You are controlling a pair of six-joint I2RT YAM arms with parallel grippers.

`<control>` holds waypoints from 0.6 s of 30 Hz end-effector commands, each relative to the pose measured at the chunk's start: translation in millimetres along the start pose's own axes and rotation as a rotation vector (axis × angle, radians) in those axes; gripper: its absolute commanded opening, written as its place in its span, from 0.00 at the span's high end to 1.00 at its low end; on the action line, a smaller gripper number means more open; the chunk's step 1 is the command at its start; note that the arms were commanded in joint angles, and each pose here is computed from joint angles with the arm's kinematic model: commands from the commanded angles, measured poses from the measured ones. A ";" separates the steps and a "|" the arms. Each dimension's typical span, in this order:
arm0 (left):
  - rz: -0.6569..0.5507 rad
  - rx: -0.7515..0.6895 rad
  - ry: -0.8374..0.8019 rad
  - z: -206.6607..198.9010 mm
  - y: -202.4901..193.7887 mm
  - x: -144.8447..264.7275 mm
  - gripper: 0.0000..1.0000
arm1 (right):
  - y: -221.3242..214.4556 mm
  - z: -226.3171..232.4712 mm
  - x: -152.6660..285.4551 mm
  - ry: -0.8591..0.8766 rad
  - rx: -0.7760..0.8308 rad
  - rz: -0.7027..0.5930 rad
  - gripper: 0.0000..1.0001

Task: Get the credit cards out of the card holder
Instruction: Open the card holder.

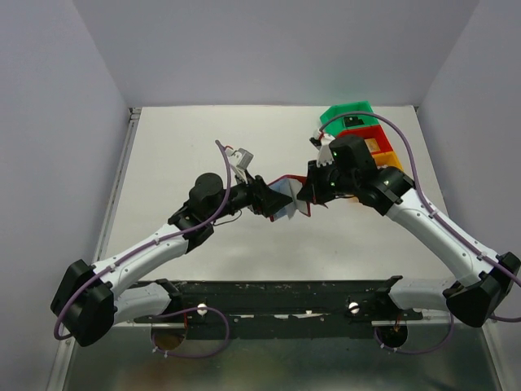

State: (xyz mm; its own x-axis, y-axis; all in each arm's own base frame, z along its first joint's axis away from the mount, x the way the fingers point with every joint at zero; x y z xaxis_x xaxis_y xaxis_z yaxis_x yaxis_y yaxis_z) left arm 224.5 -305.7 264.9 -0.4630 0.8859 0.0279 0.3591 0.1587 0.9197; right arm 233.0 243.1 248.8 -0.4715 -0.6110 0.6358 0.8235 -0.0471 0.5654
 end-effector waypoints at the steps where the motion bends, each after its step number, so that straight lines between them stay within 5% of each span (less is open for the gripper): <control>1: 0.008 -0.018 0.008 1.6 -6.5 0.4 0.24 | 7.3 6.1 4.0 0.008 0.004 -0.027 1.00; 18: -0.017 -0.096 0.075 4.9 -6.7 29.9 0.33 | -3.3 19.6 -4.2 0.112 -0.059 0.008 1.00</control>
State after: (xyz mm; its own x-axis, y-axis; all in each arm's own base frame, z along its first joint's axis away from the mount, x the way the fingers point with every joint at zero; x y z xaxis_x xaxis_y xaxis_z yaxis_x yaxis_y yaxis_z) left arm 214.9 -287.6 258.5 -0.5000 0.8650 0.0414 0.3104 0.1344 0.9410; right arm 230.9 249.4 247.6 -0.4558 -0.6352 0.6236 0.8381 -0.0704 0.5409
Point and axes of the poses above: each gripper's point midway between its finger pads, its own x axis back along the fingers, its own z axis along the line the jaws close on, y = z × x, the point moved 1 cm from there along x, back along the fingers, and after that the axes turned 14 degrees about -x, right-handed, at the moved point
